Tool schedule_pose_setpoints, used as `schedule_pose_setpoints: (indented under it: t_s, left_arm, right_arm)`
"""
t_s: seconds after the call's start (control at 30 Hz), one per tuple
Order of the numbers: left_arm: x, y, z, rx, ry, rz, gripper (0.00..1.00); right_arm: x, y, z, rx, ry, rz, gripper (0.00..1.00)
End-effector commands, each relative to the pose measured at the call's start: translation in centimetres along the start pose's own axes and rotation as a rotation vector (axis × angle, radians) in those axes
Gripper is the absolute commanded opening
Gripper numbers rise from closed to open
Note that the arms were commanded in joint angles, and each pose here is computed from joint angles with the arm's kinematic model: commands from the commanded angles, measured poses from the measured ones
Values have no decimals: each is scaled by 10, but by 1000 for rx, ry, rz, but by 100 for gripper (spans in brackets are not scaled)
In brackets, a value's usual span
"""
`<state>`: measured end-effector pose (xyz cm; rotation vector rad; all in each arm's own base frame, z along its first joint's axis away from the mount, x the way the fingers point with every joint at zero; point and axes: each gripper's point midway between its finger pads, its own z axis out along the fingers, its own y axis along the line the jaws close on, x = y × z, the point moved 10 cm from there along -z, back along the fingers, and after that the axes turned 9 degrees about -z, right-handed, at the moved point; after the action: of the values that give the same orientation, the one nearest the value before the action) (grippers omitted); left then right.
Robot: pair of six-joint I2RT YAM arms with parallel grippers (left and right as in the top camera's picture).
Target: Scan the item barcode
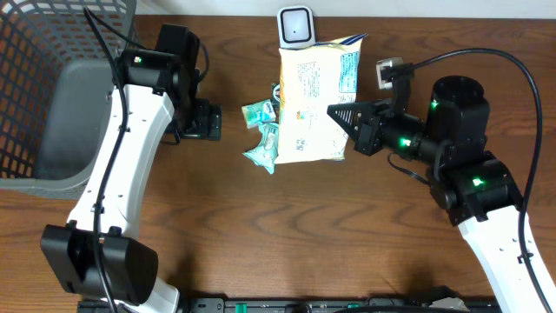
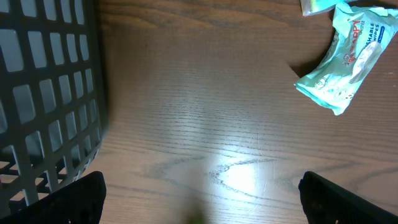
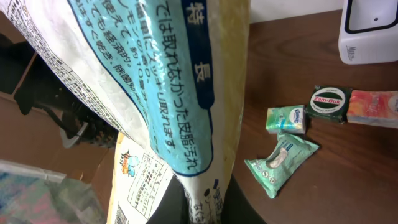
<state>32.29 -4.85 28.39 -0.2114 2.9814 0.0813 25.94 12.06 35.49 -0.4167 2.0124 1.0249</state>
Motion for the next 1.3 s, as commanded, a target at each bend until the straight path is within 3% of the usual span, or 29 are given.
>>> schedule_pose_setpoints:
  t_s: [0.0,0.5,0.77,1.1,1.27]
  left_arm:
    - [-1,2,2,-18,1,-14,98]
    - [-1,2,2,-18,1,-14,98]
    - [-1,2,2,-18,1,-14,98]
    - [-1,2,2,-18,1,-14,98]
    - [-1,2,2,-17,0,-15,98]
  right_arm:
    - [-3,5,0,-18,-8,-6,1]
    - [8,-23,25,74,68,65,1]
    - [29,-74,38,481,179,-3,2]
    - [48,-113,-1,1226,390,-190,1]
    - [58,-127,4,1369,476,-237,1]
